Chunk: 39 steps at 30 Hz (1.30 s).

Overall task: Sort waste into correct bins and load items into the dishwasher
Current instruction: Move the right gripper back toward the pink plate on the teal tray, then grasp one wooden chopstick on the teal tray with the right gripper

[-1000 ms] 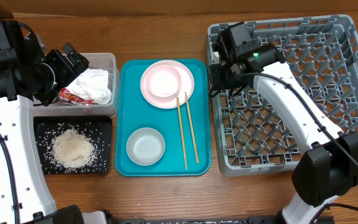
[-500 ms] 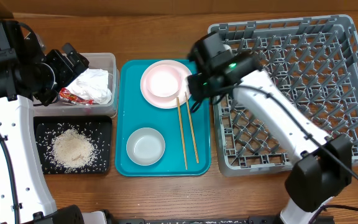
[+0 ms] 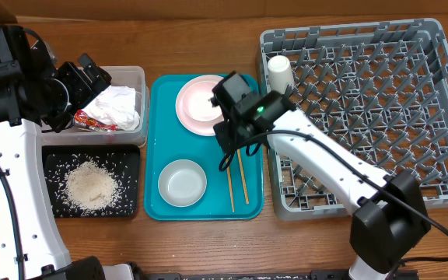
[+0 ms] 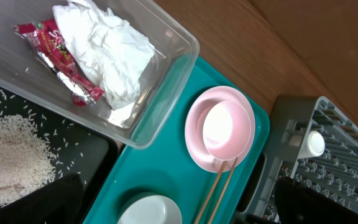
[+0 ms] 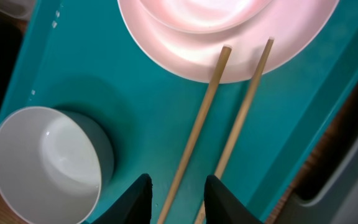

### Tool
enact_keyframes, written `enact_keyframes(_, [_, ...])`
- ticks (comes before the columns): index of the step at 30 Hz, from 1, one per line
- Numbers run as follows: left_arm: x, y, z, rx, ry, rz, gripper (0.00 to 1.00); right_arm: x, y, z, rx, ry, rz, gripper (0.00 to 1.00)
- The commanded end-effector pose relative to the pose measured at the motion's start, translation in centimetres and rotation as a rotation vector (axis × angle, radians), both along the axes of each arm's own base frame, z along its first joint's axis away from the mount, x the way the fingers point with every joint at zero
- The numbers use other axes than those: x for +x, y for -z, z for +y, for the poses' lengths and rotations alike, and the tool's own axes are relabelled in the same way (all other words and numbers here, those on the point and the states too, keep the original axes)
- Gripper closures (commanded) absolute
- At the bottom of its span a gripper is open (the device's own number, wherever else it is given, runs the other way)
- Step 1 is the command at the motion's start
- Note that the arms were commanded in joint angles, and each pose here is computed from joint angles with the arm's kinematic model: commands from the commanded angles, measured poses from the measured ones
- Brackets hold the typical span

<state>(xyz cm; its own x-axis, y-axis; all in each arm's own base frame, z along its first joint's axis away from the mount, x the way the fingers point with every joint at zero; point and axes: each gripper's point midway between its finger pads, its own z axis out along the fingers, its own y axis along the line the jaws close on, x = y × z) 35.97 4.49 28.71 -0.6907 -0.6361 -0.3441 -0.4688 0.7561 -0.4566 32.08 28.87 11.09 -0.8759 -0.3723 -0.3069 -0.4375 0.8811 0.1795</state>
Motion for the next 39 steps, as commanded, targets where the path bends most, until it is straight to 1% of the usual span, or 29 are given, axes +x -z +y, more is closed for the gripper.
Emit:
enact_keyframes(1, [-0.1, -1.3, -0.2, 0.004, 0.006, -0.039, 0.00, -0.7, 2.4, -0.2, -0.008, 0.073, 0.024, 0.70])
enact_keyframes(9, [-0.1, -1.3, -0.2, 0.004, 0.006, -0.039, 0.00, -1.0, 6.1, -0.4, 0.030, 0.142, 0.023, 0.71])
enact_keyframes(13, [-0.1, -1.3, -0.2, 0.004, 0.006, -0.038, 0.00, -0.4, 6.1, -0.8, 0.016, 0.180, -0.005, 0.71])
enact_keyframes(20, [-0.1, -1.3, -0.2, 0.004, 0.006, -0.039, 0.00, 1.0, 6.8, 0.0, 0.038, 0.193, -0.046, 0.71])
enact_keyframes(25, [-0.1, -1.3, -0.2, 0.004, 0.006, -0.039, 0.00, 1.1, 7.7, -0.4, 0.013, 0.211, -0.040, 0.71])
enact_keyframes(31, [-0.1, -1.3, -0.2, 0.004, 0.006, -0.039, 0.00, 1.1, 8.0, -0.1, 0.028, 0.229, -0.029, 0.72])
enact_keyframes(32, [-0.1, -1.3, -0.2, 0.004, 0.006, -0.039, 0.00, 1.1, 8.2, -0.1, 0.025, 0.228, -0.027, 0.75])
enact_keyframes(39, [-0.1, -1.3, -0.2, 0.004, 0.006, -0.038, 0.00, 1.2, 8.8, -0.1, 0.018, 0.229, -0.022, 0.76])
